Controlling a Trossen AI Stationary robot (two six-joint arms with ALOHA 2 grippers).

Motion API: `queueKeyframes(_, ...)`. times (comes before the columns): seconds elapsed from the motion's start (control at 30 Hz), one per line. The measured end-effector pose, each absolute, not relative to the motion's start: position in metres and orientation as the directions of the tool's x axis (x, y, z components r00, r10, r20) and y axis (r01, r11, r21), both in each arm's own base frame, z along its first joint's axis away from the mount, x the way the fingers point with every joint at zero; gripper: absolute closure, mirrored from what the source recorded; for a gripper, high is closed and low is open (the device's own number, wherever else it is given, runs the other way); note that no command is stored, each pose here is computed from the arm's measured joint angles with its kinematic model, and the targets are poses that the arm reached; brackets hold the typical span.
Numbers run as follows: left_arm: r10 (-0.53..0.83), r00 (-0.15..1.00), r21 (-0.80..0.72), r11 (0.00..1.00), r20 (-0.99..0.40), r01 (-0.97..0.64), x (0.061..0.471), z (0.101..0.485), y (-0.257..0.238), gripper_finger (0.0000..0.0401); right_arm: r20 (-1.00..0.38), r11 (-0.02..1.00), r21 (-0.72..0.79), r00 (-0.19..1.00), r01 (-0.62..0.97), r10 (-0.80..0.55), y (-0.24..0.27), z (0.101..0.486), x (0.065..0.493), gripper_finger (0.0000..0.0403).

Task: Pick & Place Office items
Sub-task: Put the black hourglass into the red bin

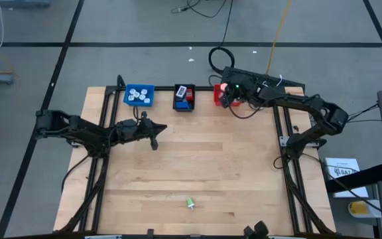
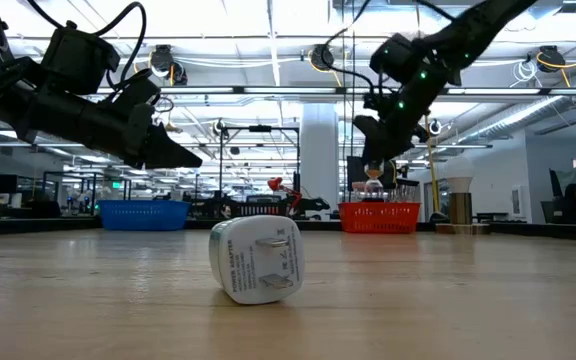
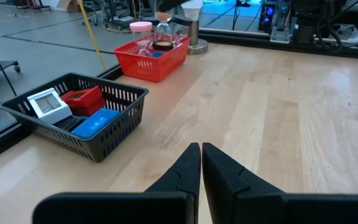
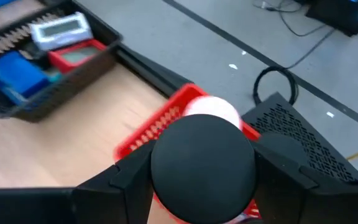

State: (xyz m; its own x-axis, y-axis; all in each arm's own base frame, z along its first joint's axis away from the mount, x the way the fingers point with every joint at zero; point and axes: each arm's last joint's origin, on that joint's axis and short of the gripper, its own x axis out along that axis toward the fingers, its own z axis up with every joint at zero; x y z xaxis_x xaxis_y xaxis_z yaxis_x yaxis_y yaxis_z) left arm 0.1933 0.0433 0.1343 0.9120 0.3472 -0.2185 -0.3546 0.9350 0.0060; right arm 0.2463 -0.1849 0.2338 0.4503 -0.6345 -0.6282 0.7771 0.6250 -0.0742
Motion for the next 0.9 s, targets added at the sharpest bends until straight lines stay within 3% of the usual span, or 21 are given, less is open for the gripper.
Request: queueKeyframes(0.9,0.348,0.912,0.007,0.935,-0.219,-0.355,0.193,0.134,0.043,0.038,-0.667,0.615,-0.025,0.445,0.788,-0.598,-0.196,0.205,0.245,0.0193)
